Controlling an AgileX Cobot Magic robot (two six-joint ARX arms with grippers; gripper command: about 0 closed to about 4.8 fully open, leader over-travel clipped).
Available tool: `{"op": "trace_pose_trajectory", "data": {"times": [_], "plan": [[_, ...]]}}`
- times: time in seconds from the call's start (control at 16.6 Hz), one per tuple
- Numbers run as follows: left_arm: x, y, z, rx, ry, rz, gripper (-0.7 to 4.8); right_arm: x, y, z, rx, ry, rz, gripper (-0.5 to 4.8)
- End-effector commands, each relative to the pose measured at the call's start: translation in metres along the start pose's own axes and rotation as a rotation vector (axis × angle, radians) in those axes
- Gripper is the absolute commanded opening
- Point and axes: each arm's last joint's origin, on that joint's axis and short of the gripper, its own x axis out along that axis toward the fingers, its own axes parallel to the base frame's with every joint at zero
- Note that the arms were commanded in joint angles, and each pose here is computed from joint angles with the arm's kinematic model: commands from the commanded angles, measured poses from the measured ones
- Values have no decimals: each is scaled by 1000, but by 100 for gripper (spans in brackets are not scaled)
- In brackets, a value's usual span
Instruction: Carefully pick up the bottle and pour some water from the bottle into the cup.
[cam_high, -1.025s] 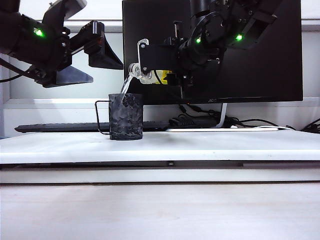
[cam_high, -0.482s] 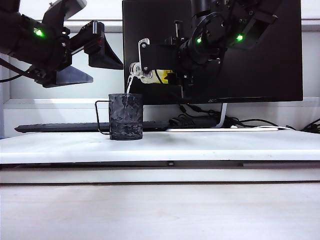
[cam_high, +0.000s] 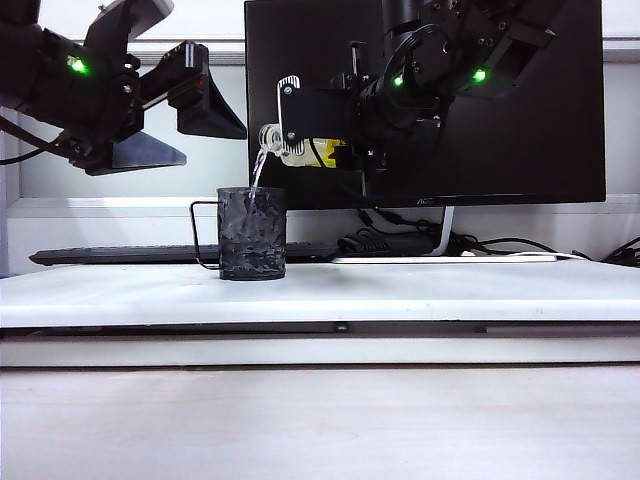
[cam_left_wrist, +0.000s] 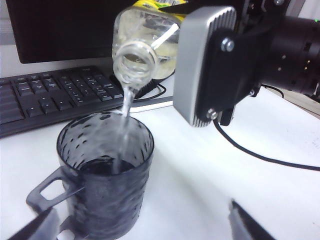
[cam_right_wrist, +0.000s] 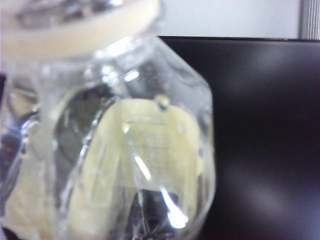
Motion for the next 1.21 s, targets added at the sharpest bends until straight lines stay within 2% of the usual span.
{"op": "trace_pose_trajectory", "data": {"times": [0.06,0.24,0.48,0.66,0.72,0.9,1.02,1.21], "plan": [[0,0,3,10,-14,-5,479,-1,-8,1,139,-3,-32,170],[0,0,3,10,-15,-5,479,-1,-8,1,387,-8,-31,170],[0,0,3,10,-17,-5,479,-2,-10,3,833,10,-48,170],[-1,-1,6,14,-34,-6,479,-7,-22,0,1135,37,-103,170],[-2,-1,8,15,-42,-7,479,-11,-30,-2,1268,72,-141,170],[-7,-3,14,19,-58,-10,479,-18,-36,-7,1402,199,-168,170],[-13,-5,20,22,-76,-12,479,-23,-31,-12,1472,299,-117,170],[-19,-6,23,18,-57,-9,479,-25,-23,-18,1548,376,-69,170]]}}
